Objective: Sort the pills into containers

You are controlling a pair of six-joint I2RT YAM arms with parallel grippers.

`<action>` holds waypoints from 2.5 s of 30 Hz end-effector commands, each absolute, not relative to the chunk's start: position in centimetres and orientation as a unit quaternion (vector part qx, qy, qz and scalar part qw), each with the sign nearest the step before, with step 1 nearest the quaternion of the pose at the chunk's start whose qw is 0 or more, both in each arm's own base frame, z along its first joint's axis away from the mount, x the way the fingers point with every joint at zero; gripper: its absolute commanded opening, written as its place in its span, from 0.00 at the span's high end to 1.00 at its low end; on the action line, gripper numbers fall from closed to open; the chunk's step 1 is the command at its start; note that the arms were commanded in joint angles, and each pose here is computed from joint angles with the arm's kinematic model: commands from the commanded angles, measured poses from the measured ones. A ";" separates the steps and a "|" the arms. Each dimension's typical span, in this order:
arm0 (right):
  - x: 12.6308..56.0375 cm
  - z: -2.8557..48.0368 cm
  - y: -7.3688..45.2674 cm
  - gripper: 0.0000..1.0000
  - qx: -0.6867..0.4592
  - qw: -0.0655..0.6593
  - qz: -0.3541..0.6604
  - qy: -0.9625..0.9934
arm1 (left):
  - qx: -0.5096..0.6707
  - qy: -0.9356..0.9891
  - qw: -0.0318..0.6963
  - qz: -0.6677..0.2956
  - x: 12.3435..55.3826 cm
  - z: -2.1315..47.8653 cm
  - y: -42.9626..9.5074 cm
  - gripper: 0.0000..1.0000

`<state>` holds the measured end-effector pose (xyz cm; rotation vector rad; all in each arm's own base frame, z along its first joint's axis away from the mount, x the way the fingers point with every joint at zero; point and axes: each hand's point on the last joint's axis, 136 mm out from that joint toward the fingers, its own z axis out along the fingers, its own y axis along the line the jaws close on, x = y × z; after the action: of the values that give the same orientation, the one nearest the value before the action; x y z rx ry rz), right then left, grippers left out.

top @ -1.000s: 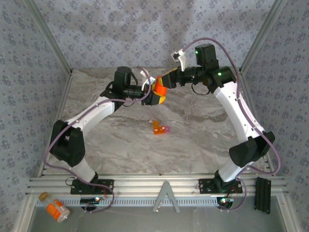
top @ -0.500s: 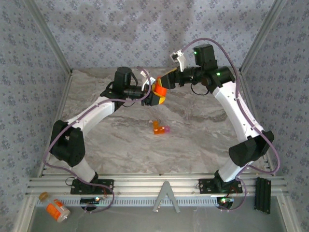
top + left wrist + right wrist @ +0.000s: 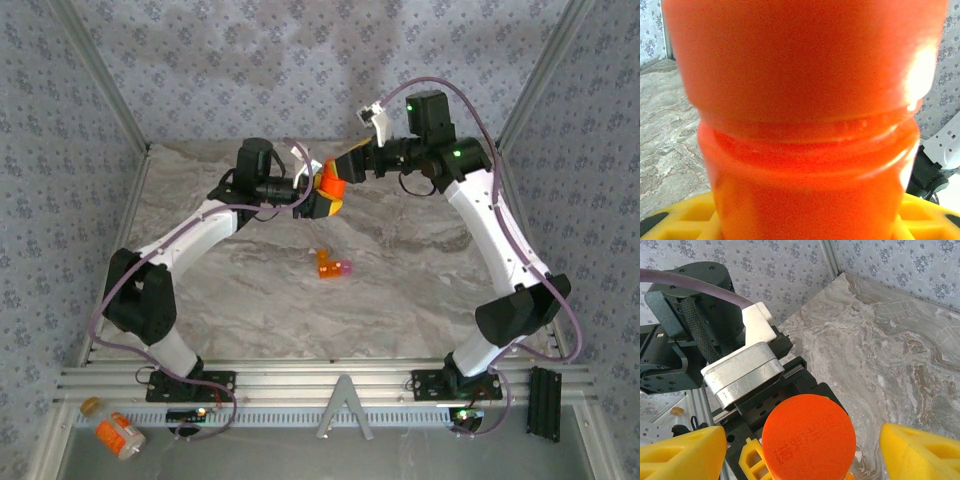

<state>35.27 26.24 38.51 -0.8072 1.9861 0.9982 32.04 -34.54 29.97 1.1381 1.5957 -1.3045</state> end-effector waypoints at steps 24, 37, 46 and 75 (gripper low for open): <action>35.1 36.1 27.1 0.36 -0.306 0.339 0.406 0.792 | 0.477 0.582 0.415 -0.512 30.9 33.4 -34.5 1.00; 36.4 33.5 27.1 0.55 -0.219 0.349 0.370 0.833 | 0.447 0.602 0.475 -0.460 32.8 34.1 -34.8 1.00; 38.5 31.0 27.7 0.57 -0.097 0.377 0.331 0.860 | 0.401 0.609 0.545 -0.414 34.5 34.8 -35.4 1.00; 35.3 42.1 22.4 0.11 -0.285 0.390 0.524 0.702 | 0.459 0.567 0.449 -0.517 32.3 35.8 -34.9 1.00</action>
<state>36.73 21.16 41.47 -0.5629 1.8350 1.2008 34.97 -34.72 33.22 1.0020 1.5114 -1.1724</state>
